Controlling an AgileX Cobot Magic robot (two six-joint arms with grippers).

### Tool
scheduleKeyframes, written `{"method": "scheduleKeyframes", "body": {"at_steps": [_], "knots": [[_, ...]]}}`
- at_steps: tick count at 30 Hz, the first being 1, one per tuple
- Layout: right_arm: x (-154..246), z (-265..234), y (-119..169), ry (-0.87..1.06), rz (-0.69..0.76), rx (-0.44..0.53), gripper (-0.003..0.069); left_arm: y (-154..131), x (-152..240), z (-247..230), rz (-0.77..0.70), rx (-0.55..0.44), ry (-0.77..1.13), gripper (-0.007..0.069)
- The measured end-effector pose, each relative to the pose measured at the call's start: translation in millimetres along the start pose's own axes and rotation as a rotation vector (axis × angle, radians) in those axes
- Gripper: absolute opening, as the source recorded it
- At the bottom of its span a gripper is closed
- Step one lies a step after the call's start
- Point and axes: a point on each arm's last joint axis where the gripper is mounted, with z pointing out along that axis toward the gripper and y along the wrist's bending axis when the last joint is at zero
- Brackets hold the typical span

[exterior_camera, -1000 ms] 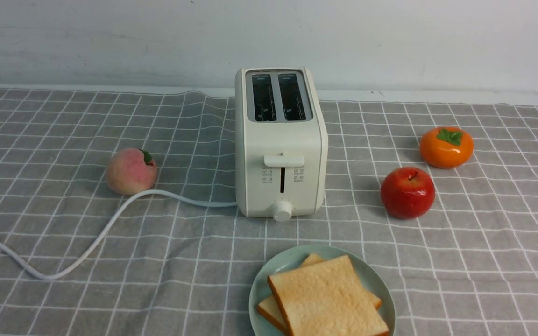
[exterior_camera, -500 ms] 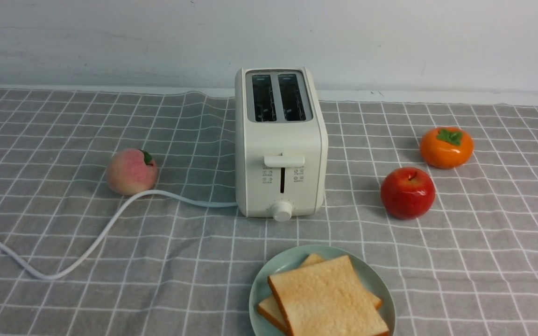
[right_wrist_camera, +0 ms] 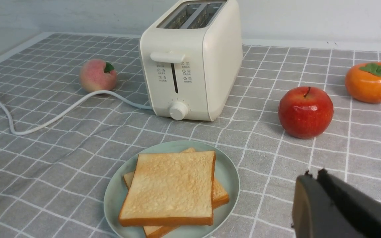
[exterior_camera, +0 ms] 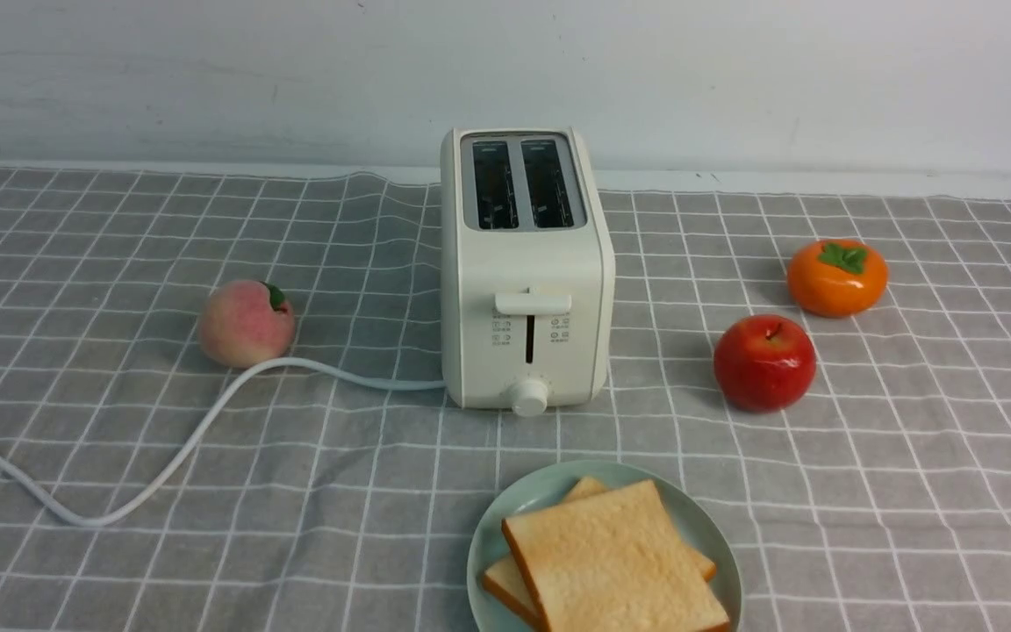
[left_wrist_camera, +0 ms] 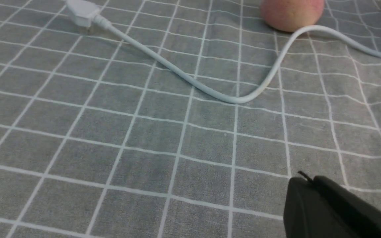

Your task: Take toasted bread from bread machine on grey coffee table place on plate.

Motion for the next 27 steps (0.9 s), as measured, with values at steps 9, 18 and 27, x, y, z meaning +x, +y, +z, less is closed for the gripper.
{"method": "scheduleKeyframes", "body": {"at_steps": [9, 18, 27], "knots": [[0.2, 0.0, 0.1, 0.002, 0.000, -0.001, 0.0031, -1.7, 0.3, 0.0, 0.012, 0.031, 0.006, 0.0003], [0.3, 0.0, 0.1, 0.004, 0.000, -0.001, 0.0036, -1.7, 0.3, 0.0, 0.012, 0.031, 0.006, 0.0008], [1.1, -2.3, -11.1, 0.010, -0.159, 0.158, 0.0046, -1.7, 0.3, 0.0, 0.012, 0.031, 0.006, 0.0011]]}}
